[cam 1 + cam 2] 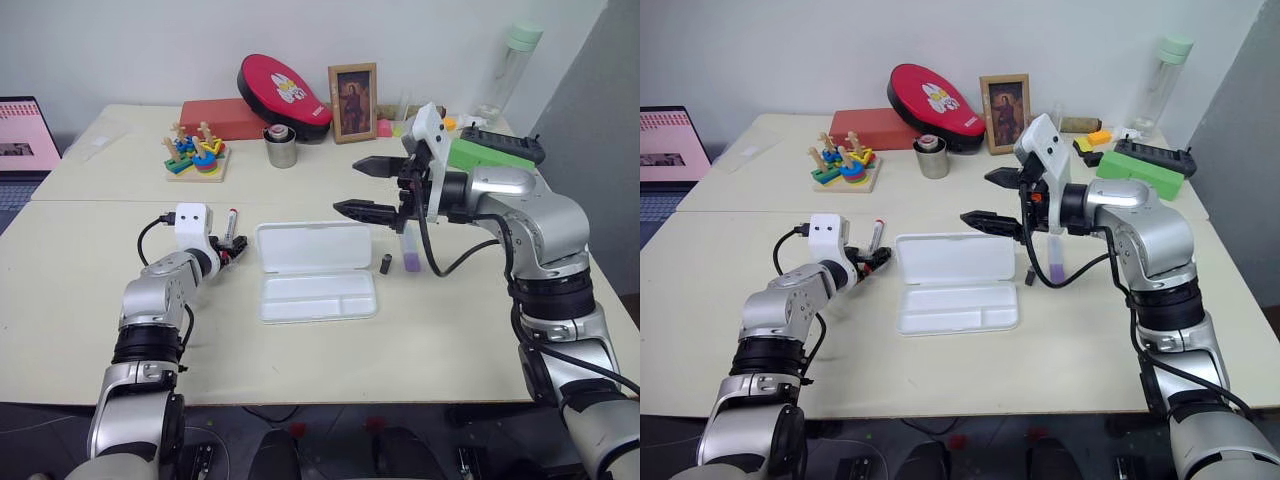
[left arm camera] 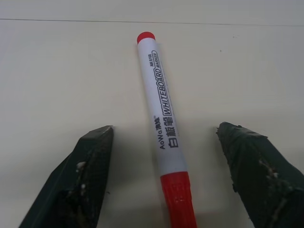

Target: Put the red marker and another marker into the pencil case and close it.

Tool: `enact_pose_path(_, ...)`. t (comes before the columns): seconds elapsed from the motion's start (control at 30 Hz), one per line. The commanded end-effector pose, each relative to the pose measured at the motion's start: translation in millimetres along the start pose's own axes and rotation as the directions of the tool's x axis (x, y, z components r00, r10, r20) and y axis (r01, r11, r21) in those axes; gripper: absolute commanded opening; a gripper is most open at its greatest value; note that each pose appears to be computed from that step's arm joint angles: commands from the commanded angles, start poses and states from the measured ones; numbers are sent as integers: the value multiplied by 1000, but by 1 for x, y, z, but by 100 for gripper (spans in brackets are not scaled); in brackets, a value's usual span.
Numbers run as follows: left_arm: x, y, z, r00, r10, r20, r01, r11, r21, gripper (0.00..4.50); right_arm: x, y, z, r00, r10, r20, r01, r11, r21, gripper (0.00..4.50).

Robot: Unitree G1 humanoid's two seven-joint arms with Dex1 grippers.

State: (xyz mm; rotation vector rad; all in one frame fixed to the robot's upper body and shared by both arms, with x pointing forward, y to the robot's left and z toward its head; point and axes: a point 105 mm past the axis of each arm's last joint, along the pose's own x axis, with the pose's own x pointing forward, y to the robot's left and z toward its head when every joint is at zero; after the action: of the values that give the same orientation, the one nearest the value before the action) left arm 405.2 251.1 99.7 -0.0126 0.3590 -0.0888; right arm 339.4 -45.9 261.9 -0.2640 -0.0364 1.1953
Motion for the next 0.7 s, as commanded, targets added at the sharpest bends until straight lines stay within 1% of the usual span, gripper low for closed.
enact_pose_path(0.03,1,-1,9,1000,-9,28,8,1000,28,257,-6,1,17,999,-3,40,5,999,-53,450)
enact_pose_path(0.27,0,5,9,999,19,49,-19,1000,10,122,-7,2,19,999,3,53,0,998,-59,450)
enact_pose_path(0.3,0,6,10,998,21,55,-22,1000,10,109,-7,2,19,999,5,54,-2,998,-59,450)
enact_pose_path(0.4,-4,10,23,993,33,116,-35,999,13,69,-8,3,18,998,15,56,-12,998,-62,450)
enact_pose_path(0.43,-7,13,34,987,38,156,-41,999,16,52,-9,3,18,998,17,58,-14,998,-65,450)
enact_pose_path(0.53,-21,10,74,949,-22,313,17,1000,19,47,-14,1,21,997,11,73,-5,997,-72,450)
enact_pose_path(0.57,-30,4,92,924,-77,376,60,997,55,47,-17,-1,23,997,4,80,2,997,-75,450)
enact_pose_path(0.63,-49,-13,123,858,-216,465,148,973,178,47,-25,-5,26,996,-16,90,24,996,-83,450)
enact_pose_path(0.67,-60,-25,136,818,-301,490,199,947,251,47,-29,-7,27,995,-29,95,37,996,-86,450)
enact_pose_path(0.7,-67,-35,142,786,-374,493,248,920,303,47,-32,-9,28,995,-37,98,46,995,-89,450)
